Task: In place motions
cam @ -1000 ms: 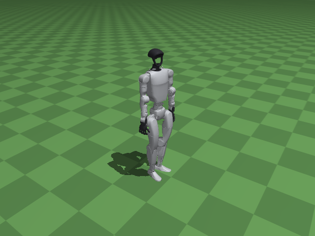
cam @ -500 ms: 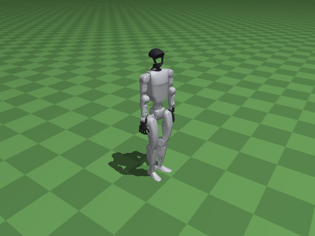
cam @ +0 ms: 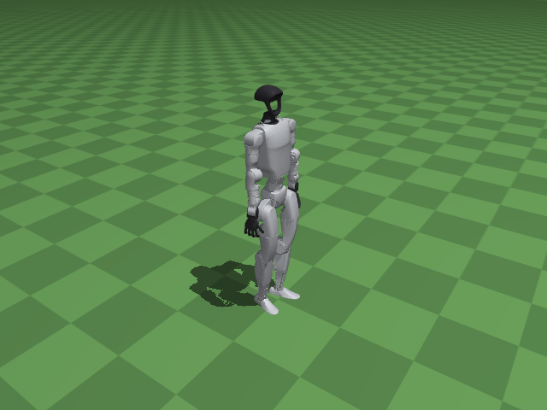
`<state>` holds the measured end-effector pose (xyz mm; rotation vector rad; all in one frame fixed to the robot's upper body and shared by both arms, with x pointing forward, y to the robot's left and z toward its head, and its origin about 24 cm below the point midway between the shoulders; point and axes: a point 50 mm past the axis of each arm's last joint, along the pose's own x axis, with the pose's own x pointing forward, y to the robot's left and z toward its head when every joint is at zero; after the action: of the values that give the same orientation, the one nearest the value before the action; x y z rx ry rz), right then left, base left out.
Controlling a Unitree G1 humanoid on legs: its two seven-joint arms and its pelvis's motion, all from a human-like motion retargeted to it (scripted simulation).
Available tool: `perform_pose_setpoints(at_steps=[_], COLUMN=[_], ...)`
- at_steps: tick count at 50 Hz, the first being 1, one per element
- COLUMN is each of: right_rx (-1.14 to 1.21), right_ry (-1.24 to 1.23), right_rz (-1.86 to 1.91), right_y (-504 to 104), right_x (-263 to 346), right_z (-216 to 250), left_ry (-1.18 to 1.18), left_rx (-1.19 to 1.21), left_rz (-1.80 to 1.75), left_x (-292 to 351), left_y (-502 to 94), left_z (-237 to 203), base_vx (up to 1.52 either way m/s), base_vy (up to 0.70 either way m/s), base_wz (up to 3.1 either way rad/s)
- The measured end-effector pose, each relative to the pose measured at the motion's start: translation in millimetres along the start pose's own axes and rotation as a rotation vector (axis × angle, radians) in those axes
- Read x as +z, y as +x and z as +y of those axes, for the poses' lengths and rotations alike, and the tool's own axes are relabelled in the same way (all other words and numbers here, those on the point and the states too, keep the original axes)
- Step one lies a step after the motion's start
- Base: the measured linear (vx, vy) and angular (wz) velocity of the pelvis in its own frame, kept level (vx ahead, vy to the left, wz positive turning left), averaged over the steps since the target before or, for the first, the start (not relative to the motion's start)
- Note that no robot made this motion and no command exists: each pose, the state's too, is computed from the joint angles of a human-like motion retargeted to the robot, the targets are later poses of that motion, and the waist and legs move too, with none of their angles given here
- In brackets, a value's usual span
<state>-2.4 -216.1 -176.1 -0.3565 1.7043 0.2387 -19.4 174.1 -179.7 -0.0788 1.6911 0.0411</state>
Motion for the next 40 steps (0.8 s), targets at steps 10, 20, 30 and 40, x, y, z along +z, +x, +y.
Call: perform_pose_setpoints(at_steps=[10,20,30,40], right_rx=[-0.003,-0.006,0.007,0.016], right_ry=[0.034,0.018,-0.002,-0.022], right_rz=[-0.003,-0.026,-0.018,0.000], right_y=[0.1,-0.5,0.1,0.5], right_x=[-4.1,3.1,2.4,0.9], right_z=[-2.5,-2.8,2.0,5.7], left_ry=[-0.005,-0.026,-0.017,-0.025], left_rx=[0.022,0.013,0.012,0.015], left_rz=[0.030,0.046,0.015,-0.021], left_x=[-11.4,-18.3,-6.7,4.6], left_y=[-0.2,0.2,-0.2,-1.0], left_z=[7.2,4.9,6.3,9.4], base_vx=[0.09,0.00,-0.09,-0.27], base_vy=[0.03,-0.01,-0.09,-0.12], base_wz=[0.13,0.00,-0.14,-0.22])
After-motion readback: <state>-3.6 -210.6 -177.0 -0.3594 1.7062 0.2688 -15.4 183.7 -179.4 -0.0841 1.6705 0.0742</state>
